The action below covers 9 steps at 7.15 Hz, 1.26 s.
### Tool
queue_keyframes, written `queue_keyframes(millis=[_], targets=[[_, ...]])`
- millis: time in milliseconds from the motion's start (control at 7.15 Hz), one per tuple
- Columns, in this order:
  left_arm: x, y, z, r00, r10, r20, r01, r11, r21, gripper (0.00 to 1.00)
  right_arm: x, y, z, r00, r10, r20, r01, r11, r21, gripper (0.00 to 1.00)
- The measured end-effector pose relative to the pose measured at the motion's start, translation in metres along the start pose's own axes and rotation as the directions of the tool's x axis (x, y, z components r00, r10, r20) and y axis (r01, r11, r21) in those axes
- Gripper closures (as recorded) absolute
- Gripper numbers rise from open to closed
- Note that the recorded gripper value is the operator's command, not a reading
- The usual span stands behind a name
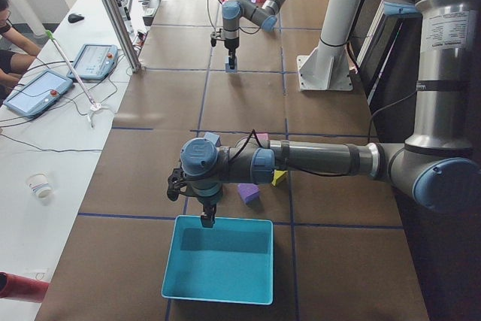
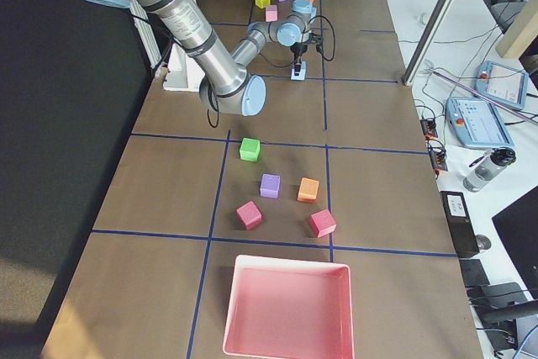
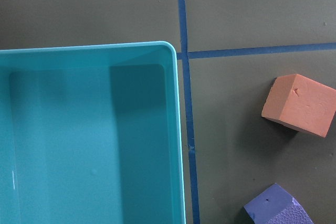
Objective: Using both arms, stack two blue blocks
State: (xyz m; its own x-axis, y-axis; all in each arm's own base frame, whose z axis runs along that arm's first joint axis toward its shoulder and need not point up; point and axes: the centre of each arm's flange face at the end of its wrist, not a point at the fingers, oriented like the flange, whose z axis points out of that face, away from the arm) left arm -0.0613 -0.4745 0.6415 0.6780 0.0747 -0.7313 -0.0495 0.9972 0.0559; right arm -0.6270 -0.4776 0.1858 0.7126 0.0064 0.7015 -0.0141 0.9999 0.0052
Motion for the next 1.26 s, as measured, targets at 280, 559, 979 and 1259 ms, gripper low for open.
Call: queue_keyframes(millis=[280,559,979,1259], targets=[[0.001,0.000,-0.001,1.000,0.003,0.000,-0.003,1.000,0.003,0.00,-0.001,0.001,0.001,1.000,0.012,0.003,-0.012,1.000,0.000,0.00],[0.003,-0.001,-0.003,1.000,0.005,0.000,-0.005,1.000,0.005,0.00,-0.001,0.001,0.000,1.000,0.014,0.007,-0.014,1.000,0.002,0.00],[0.004,-0.002,-0.003,1.000,0.007,0.001,-0.007,1.000,0.007,0.00,0.006,-0.014,-0.059,0.997,0.030,0.073,-0.032,0.999,0.022,0.00],[0.008,-0.005,-0.006,1.000,0.017,0.001,-0.017,1.000,0.014,0.00,0.025,-0.012,-0.149,0.993,0.059,0.101,-0.062,0.997,0.035,0.00]])
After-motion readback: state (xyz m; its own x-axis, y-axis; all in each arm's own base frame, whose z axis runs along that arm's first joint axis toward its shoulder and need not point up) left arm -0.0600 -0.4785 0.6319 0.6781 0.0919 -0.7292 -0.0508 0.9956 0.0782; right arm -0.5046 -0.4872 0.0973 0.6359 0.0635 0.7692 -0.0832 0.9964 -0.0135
